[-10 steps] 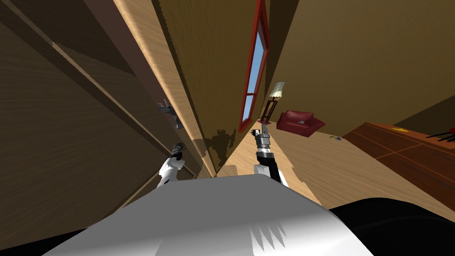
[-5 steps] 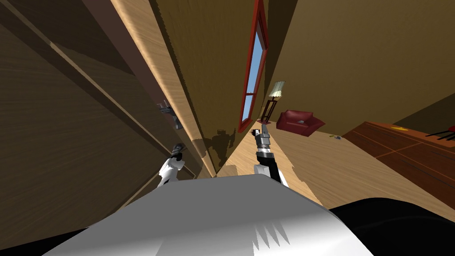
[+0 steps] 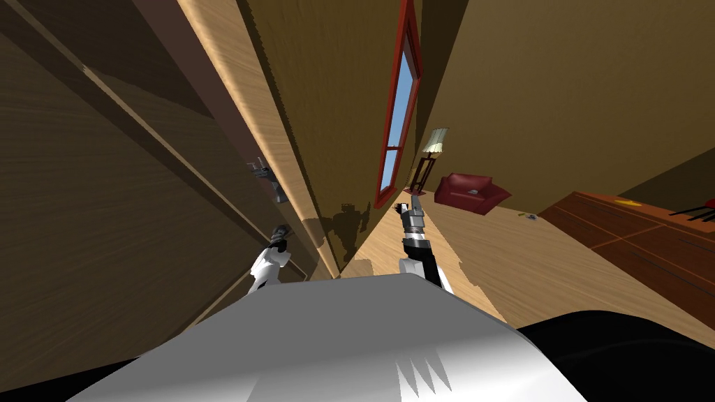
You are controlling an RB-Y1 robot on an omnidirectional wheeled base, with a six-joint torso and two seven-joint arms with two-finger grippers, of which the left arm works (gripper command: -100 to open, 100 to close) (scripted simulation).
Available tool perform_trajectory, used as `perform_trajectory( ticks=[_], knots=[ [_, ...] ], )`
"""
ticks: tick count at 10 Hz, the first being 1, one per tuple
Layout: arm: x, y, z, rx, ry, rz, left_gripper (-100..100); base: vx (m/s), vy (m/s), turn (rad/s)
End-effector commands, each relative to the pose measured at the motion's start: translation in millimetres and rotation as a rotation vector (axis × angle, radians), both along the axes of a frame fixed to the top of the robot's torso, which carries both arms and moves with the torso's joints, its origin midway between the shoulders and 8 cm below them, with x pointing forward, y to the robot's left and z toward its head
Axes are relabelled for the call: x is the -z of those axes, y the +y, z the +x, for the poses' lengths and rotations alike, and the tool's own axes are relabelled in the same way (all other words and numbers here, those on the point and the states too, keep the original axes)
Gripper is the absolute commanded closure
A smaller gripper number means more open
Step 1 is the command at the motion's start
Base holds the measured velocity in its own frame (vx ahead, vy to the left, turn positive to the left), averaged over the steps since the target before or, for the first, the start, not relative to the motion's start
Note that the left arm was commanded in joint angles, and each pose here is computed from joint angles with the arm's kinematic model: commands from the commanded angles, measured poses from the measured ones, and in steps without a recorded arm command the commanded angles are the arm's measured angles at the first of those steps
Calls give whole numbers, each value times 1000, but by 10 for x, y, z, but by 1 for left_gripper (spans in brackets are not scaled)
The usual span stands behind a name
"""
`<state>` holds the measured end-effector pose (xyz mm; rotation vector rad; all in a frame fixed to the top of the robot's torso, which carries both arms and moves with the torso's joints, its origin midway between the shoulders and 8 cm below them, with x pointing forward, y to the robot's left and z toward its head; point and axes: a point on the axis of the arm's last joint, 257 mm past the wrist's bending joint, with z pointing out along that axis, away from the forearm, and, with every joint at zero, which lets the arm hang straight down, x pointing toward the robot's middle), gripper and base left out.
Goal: Push the door open
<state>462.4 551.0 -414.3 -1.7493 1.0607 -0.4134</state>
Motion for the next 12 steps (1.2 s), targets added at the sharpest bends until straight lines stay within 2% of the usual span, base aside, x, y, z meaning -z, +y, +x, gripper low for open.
perform_trajectory(
  ticks=[1, 2, 3, 12],
  knots=[
    [-35, -73, 89, 71, 22, 53, 100, 3, -4, 12],
    [-35, -73, 89, 71, 22, 53, 100, 0, 0, 0],
    [-11, 4, 1, 5, -10, -8, 100, -15, -6, 36],
    [-35, 14, 16, 15, -48, -24, 100, -7, 20, -6]
  ],
)
